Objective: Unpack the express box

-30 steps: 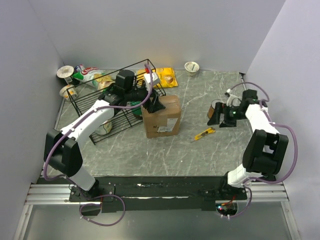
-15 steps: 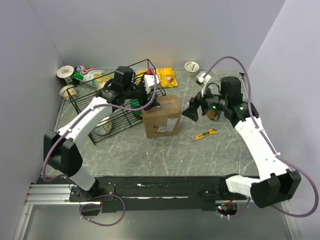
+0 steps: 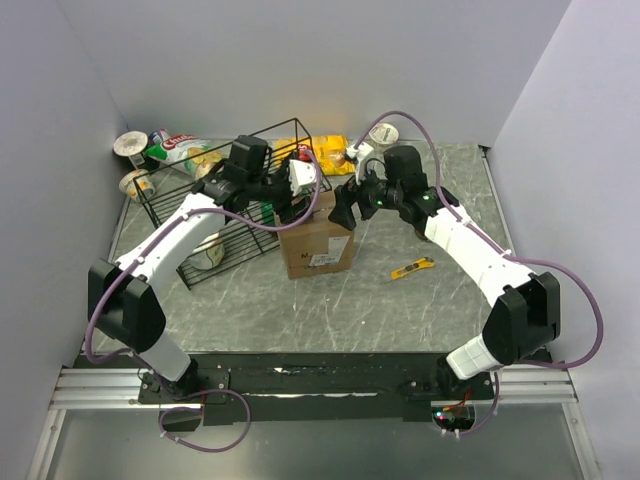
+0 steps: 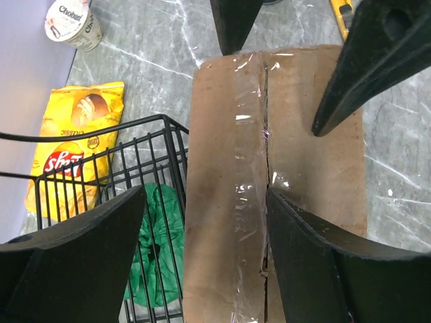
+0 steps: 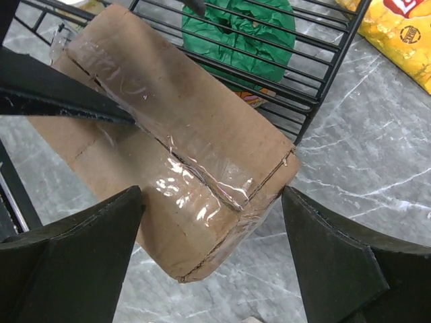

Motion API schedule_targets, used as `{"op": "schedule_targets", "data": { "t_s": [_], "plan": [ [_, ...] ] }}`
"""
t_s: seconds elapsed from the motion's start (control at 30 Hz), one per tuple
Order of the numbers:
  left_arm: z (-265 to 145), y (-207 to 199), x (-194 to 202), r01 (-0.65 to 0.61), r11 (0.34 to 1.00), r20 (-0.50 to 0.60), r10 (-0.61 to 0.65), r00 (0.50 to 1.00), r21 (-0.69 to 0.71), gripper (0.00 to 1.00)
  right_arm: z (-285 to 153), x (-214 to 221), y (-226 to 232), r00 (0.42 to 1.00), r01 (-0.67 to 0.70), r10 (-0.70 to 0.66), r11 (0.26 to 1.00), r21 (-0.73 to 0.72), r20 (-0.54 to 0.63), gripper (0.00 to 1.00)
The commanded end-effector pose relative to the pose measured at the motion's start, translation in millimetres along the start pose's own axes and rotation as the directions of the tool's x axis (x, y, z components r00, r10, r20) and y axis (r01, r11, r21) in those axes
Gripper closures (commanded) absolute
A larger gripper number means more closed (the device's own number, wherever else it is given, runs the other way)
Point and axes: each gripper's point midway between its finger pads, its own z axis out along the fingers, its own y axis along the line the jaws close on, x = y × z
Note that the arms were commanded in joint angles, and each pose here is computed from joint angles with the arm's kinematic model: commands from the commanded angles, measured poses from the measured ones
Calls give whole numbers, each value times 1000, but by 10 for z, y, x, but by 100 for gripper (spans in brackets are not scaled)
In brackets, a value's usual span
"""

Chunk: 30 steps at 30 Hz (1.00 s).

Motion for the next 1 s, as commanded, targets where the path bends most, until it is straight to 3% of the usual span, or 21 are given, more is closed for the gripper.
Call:
{"op": "schedule_targets", "data": {
  "t_s": [0.0,0.17,0.4,0.57,0.67,0.8,0.97],
  "plan": [
    [132,-94,120,-50,996,-14,51,999,70,23,77,168,21,998,-49,49,999,-1,-33,11],
    [278,-171,324,-113,989,-72,119,990,93,27,114,286,78,994,-98,97,995,-25,-54,11],
    [252,-485,270,-239,954,-20,247,969,181,28,126,371,90,988,-136,134,991,-21,-73,11],
    [327,-562,485,-182,960,-90,204,975,212,30,172,433,88,984,-156,153,987,-32,-88,11],
    [407,-423,689,-155,980,-185,176,967,124,33,177,437,110,984,-159,155,986,-42,-91,11],
    [436,-236,726,-164,986,-221,163,961,14,39,164,462,116,983,-161,156,986,-42,-95,11],
    [358,-126,427,-169,985,-155,161,975,-45,59,158,509,132,982,-164,159,985,-43,-104,11]
  ]
}}
